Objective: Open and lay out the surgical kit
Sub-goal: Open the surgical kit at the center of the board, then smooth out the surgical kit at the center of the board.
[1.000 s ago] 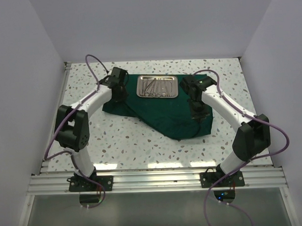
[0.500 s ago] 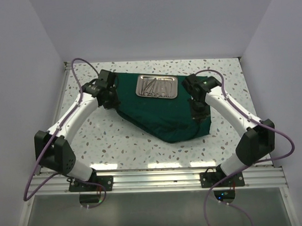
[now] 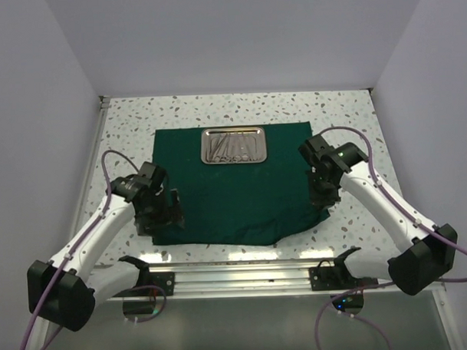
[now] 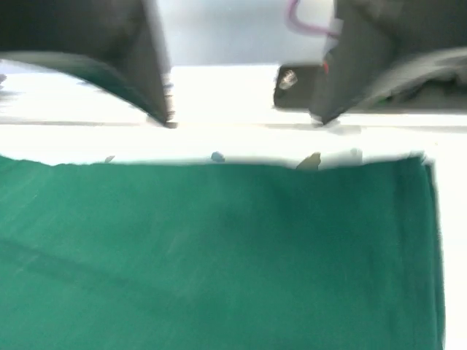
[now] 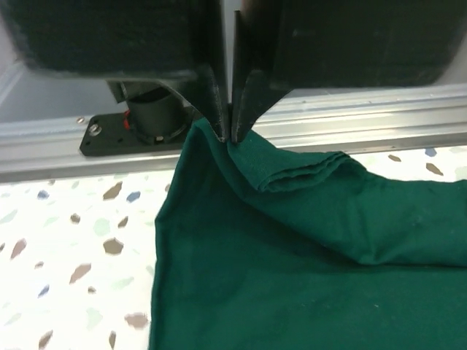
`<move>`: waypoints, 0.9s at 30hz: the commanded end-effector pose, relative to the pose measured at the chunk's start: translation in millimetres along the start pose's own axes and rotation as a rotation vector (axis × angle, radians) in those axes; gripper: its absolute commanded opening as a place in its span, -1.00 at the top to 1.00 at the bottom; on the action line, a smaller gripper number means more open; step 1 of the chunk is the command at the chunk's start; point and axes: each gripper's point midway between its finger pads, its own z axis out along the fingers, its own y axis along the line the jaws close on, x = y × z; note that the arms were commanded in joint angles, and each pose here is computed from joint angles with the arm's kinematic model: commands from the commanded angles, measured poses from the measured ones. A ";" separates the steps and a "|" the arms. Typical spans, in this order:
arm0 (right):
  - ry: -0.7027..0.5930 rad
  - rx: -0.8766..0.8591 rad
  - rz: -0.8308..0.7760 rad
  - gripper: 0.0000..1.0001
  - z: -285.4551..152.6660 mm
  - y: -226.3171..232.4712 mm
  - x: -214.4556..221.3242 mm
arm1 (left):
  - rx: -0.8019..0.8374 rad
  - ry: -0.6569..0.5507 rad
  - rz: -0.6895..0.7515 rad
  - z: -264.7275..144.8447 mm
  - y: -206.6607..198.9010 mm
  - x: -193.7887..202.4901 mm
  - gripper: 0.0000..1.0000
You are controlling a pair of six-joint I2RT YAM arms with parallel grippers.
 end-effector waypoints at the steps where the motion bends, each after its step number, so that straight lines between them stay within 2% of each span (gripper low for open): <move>1: 0.081 0.097 0.035 0.53 -7.0 -30.0 40.5 | -0.009 0.155 -0.039 -6.5 16.2 51.7 -0.99; 2: 0.076 0.113 0.065 -0.01 -7.6 -34.4 44.6 | -0.017 0.165 -0.042 -11.3 18.3 56.0 -0.99; 3: 0.061 0.094 0.084 -0.96 -11.5 -36.2 50.8 | -0.009 0.165 -0.040 -16.3 18.3 58.9 -0.99; 6: 0.064 0.058 0.161 -0.97 -16.9 -34.0 62.6 | 0.116 0.069 -0.060 -44.6 1.8 53.5 -0.99; 9: -0.018 -0.003 0.211 -0.97 -29.6 -31.8 57.7 | 0.174 0.016 -0.103 -61.6 -11.7 41.9 -0.99; 12: -0.142 -0.066 0.222 -0.97 -43.3 -24.0 31.0 | 0.146 -0.057 -0.083 -69.5 -17.6 14.3 -0.99; 13: -0.160 -0.072 0.204 -0.97 -44.2 -20.7 21.8 | 0.111 -0.113 -0.080 -68.8 -15.8 -1.9 -0.99; 15: -0.207 -0.095 0.190 -0.97 -50.6 -11.2 -0.6 | 0.066 -0.140 -0.056 -66.6 -21.7 -27.3 -0.99; 16: -0.209 -0.087 0.178 -0.97 -50.8 -9.1 -7.3 | 0.050 -0.188 -0.045 -63.9 -25.4 -45.2 -0.99; 19: -0.179 -0.119 0.155 -0.96 -45.8 10.1 -29.6 | 0.022 -0.224 -0.008 -49.3 -40.9 -83.4 -0.99; 21: -0.171 -0.156 0.172 -0.74 -39.6 19.6 -40.8 | -0.034 -0.210 0.015 -30.3 -42.4 -99.2 -0.99; 23: -0.164 -0.208 0.227 -0.65 -31.5 26.1 -49.7 | -0.057 -0.187 0.012 -15.6 -41.5 -107.3 -0.99; 25: -0.111 -0.224 0.280 -0.58 -13.8 23.5 -46.9 | -0.076 -0.104 -0.007 -4.1 -39.4 -96.7 -0.99; 27: -0.089 -0.239 0.294 -0.49 4.1 27.7 -48.4 | -0.029 -0.079 -0.054 -7.6 -41.6 -75.5 -0.99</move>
